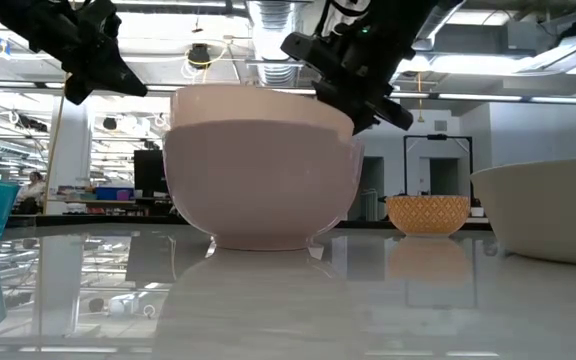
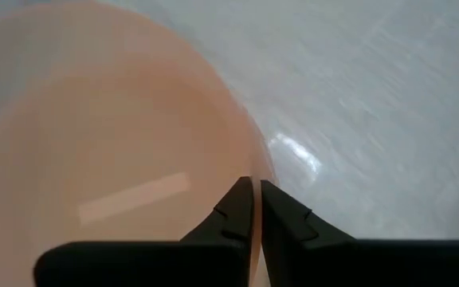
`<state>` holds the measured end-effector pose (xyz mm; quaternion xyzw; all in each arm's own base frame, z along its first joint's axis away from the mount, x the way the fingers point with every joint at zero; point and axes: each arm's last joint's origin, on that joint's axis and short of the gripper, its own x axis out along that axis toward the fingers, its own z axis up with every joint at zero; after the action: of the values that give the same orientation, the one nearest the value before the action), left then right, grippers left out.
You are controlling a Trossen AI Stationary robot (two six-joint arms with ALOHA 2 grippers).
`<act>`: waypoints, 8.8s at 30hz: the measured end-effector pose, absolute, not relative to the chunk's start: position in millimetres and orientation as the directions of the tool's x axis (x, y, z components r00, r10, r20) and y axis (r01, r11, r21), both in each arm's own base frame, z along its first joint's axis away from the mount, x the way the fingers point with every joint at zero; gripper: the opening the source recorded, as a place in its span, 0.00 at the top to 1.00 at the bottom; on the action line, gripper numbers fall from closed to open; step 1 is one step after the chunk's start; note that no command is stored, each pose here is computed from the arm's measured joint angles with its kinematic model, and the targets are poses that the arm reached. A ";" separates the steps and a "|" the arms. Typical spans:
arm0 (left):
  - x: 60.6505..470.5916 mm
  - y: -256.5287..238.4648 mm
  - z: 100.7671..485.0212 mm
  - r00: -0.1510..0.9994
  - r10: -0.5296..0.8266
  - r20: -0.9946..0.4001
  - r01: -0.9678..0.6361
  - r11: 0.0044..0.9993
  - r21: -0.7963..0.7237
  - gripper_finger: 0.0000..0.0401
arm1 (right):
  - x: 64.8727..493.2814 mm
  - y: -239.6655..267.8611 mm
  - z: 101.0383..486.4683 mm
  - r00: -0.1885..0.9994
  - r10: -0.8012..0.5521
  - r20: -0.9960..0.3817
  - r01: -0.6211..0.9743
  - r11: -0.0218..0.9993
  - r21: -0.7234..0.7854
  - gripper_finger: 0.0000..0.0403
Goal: Nest bowls inside each other
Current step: Stack the orange bowl into the pink bowl, then stack the gray bowl into the orange bowl
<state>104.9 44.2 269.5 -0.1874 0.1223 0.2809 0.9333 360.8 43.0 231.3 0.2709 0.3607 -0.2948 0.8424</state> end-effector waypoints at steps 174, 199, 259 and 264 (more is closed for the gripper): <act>110.1 31.7 237.5 0.872 0.170 -0.458 -0.379 0.827 -0.415 1.00 | 400.1 8.0 285.7 0.433 -0.033 -0.901 0.556 0.797 0.238 0.92; 111.3 27.8 237.4 0.869 0.180 -0.460 -0.380 0.838 -0.391 1.00 | 401.0 11.0 270.2 0.358 0.010 -0.934 0.568 0.791 0.227 0.86; 111.2 27.9 237.4 0.868 0.185 -0.460 -0.392 0.825 -0.408 1.00 | 404.3 -34.2 270.9 0.422 0.316 -0.850 0.388 0.784 0.485 0.88; 111.2 27.9 237.4 0.869 0.184 -0.460 -0.392 0.824 -0.410 1.00 | 403.5 -43.2 268.1 0.414 0.309 -0.856 0.405 0.780 0.477 0.91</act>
<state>111.2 27.9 237.4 -0.2535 0.2046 0.1544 0.9327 403.5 -43.2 268.1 0.3301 0.5403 -0.0309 0.7734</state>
